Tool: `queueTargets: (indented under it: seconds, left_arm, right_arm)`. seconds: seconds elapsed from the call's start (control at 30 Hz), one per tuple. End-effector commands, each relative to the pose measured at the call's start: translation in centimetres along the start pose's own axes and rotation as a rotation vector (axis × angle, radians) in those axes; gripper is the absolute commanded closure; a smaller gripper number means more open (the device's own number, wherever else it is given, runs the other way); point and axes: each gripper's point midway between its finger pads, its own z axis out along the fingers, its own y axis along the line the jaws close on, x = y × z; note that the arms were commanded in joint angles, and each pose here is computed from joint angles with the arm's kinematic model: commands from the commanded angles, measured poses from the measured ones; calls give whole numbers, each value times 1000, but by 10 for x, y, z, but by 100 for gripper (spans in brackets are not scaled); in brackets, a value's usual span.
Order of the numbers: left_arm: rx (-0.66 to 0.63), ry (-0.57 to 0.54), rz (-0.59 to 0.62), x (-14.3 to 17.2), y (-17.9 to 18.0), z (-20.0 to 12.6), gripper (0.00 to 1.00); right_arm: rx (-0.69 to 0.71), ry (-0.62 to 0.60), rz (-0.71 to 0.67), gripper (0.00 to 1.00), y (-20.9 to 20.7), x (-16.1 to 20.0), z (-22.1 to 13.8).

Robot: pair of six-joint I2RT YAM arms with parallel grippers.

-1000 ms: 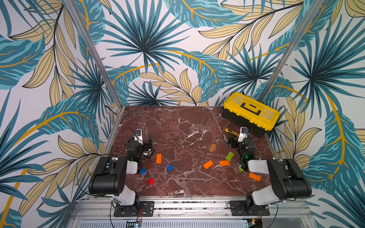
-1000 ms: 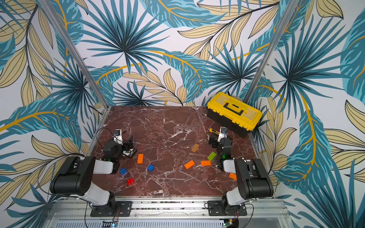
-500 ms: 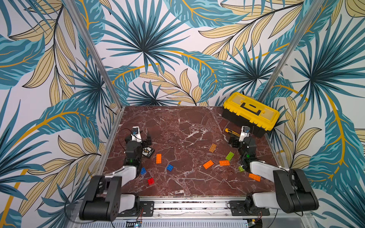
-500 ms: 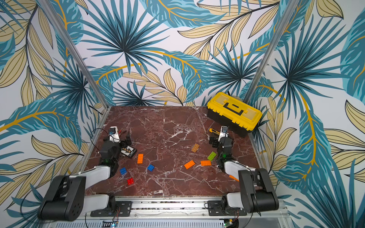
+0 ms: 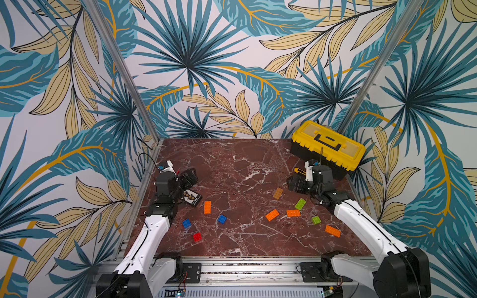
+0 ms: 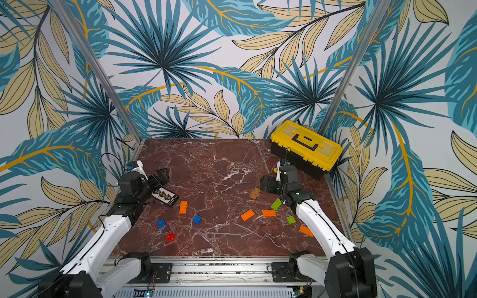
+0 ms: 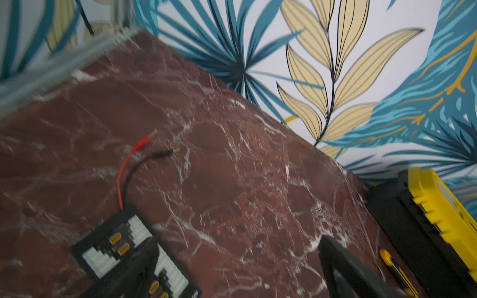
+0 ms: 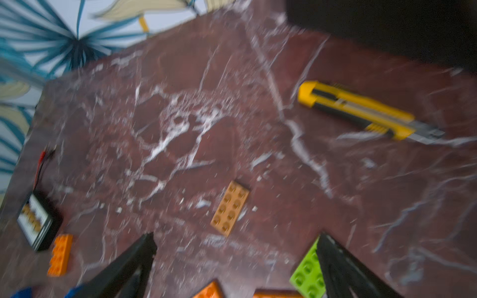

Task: Assemble the number 5 with lego
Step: Pick up the lego brick from the center of the board.

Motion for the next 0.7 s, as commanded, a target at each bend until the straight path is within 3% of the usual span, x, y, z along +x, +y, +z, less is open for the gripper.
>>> queueTargets:
  seconds: [0.0, 0.13, 0.33, 0.67]
  left_arm:
    - [84, 242, -43, 55, -27, -4, 0]
    - [99, 352, 50, 100, -49, -9, 0]
    - [120, 473, 152, 157, -69, -29, 0]
    - [81, 487, 176, 173, -60, -43, 0]
  right_arm:
    - [98, 193, -25, 0, 4, 53, -1]
    - [205, 280, -122, 1, 3, 77, 2]
    - [141, 363, -147, 1, 13, 106, 19]
    - [137, 414, -216, 5, 16, 119, 37]
